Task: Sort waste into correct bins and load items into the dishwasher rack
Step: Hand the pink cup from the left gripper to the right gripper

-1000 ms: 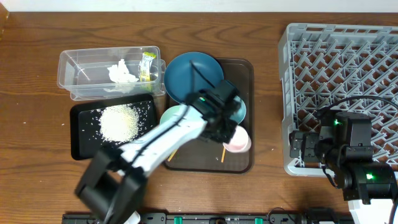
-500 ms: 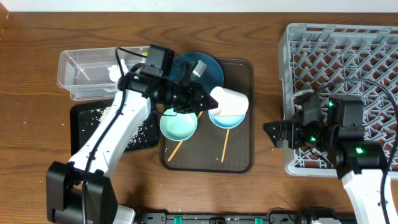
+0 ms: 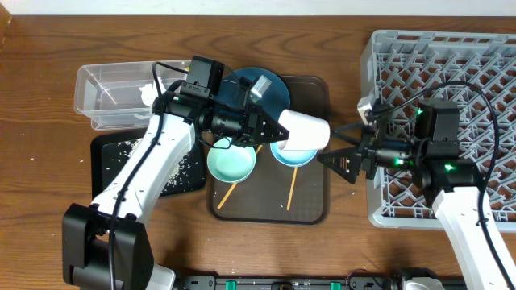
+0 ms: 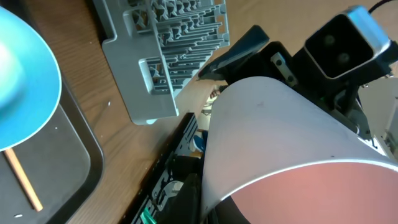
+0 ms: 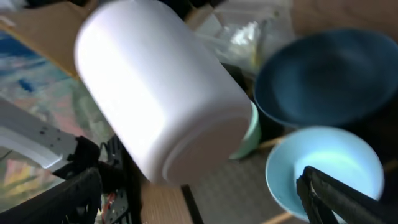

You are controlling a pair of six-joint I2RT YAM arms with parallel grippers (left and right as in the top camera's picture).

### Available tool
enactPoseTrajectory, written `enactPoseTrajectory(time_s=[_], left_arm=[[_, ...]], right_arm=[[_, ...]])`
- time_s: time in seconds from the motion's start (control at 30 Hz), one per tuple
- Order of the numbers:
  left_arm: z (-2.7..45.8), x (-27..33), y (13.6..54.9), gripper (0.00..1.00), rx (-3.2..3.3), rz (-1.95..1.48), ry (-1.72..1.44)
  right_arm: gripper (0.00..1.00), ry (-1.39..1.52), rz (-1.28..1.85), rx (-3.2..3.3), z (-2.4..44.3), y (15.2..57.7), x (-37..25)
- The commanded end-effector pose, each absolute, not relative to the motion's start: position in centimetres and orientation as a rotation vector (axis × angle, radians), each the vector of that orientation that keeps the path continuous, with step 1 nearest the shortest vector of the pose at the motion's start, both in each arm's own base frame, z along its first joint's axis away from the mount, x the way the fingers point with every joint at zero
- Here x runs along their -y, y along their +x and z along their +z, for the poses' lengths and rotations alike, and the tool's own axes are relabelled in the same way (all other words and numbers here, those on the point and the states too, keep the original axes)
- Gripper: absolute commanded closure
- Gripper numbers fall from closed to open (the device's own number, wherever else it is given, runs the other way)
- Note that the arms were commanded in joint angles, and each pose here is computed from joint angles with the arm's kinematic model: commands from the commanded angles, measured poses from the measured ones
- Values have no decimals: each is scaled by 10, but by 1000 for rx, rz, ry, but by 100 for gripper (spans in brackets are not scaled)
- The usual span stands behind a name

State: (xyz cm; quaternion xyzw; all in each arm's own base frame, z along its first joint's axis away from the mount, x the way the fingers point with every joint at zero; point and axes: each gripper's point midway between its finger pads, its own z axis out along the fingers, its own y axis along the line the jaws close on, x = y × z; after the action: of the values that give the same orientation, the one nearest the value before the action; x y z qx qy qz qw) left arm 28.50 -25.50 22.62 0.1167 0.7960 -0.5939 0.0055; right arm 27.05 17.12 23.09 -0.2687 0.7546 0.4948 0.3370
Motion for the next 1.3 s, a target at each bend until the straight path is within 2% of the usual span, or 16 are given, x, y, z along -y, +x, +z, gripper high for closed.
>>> enactPoseTrajectory(time_s=[0.0, 0.3, 0.57, 0.83, 1.1, 1.17, 1.27], left_arm=[[232, 258, 284, 94, -2475, -1915, 370], [238, 267, 275, 93, -2470, -1977, 395], [239, 272, 273, 94, -2470, -1983, 412], [239, 272, 273, 94, -2469, -1982, 413], [239, 272, 274, 94, -2460, -1977, 422], [238, 272, 275, 94, -2467, -1962, 418], [234, 271, 277, 89, -2482, -1926, 407]], right_arm=[[1, -772, 1366, -1867, 249, 266, -179], [1, -854, 1346, -1777, 261, 267, -193], [9, -888, 1352, -1755, 264, 263, -200], [26, -879, 1343, -1765, 262, 265, -199], [37, -868, 1343, -1783, 260, 265, -199], [44, -862, 1339, -1792, 259, 265, -198], [62, -838, 1323, -1826, 254, 267, -197]])
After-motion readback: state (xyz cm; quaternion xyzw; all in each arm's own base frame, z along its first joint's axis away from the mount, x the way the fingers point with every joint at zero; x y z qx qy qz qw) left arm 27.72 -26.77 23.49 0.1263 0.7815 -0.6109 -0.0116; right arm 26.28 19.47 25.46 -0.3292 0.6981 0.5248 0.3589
